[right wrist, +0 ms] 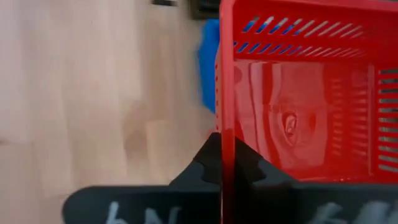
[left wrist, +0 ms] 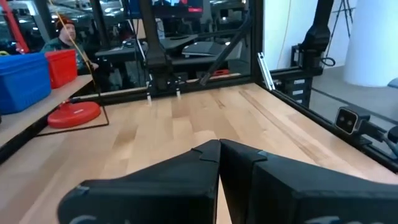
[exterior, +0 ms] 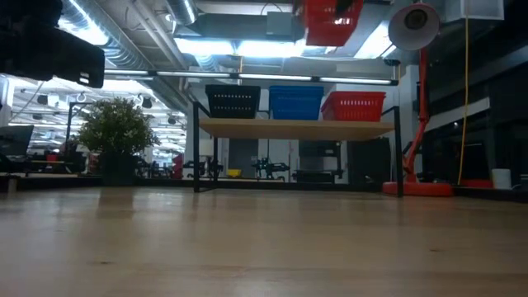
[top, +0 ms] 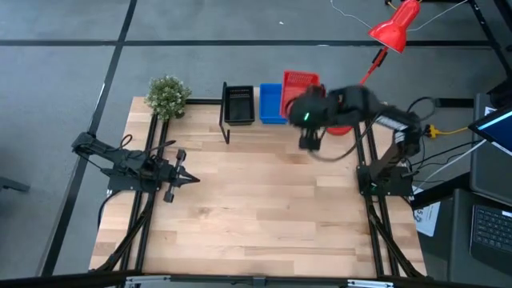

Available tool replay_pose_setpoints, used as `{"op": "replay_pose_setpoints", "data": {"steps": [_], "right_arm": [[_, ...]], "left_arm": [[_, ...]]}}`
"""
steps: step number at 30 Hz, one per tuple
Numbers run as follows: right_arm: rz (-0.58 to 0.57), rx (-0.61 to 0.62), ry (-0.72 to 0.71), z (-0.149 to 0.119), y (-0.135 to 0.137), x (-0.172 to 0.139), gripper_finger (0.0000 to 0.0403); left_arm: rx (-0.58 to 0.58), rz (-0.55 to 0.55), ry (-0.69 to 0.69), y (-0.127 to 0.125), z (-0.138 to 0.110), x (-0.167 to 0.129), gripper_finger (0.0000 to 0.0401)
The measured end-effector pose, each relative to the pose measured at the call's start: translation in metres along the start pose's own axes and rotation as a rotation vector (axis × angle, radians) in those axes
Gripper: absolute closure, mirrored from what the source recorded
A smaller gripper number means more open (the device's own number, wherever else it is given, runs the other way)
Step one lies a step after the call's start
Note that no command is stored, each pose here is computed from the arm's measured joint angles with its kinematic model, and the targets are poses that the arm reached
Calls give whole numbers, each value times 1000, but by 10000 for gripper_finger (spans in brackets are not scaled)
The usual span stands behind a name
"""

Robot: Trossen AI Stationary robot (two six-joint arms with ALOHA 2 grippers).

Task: Stack baskets on shelf by color
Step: Stack the red basket on top of the stacked red basket on the shelf

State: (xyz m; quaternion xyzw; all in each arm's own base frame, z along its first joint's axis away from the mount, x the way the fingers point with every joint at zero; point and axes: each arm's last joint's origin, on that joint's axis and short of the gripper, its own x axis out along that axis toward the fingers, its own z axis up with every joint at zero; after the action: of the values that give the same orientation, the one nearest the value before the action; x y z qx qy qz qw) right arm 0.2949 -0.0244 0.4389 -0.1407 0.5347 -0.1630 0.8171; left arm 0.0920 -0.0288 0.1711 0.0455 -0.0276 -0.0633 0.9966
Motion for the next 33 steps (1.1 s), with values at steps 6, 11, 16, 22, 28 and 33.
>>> {"op": "replay_pose_setpoints", "data": {"steps": [6, 11, 16, 22, 28, 33], "right_arm": [[114, -37, -46, -22, -43, -10, 403], [119, -56, -3, -31, -65, 6, 403], [184, -20, 108, -57, -83, 35, 403], [149, -6, 56, -86, -89, 45, 403], [180, 1, -7, -108, -84, 53, 403], [179, -8, -21, -111, -82, 66, 403]], "left_arm": [[-50, -6, 6, 0, -1, 1, 401], [-48, 16, 5, 0, -1, 1, 401], [-48, 18, 5, 0, -1, 1, 401], [-49, 20, 5, 0, -1, 1, 401], [-49, 21, 5, 0, -1, 1, 401], [-49, 21, 5, 0, -1, 1, 401]]}}
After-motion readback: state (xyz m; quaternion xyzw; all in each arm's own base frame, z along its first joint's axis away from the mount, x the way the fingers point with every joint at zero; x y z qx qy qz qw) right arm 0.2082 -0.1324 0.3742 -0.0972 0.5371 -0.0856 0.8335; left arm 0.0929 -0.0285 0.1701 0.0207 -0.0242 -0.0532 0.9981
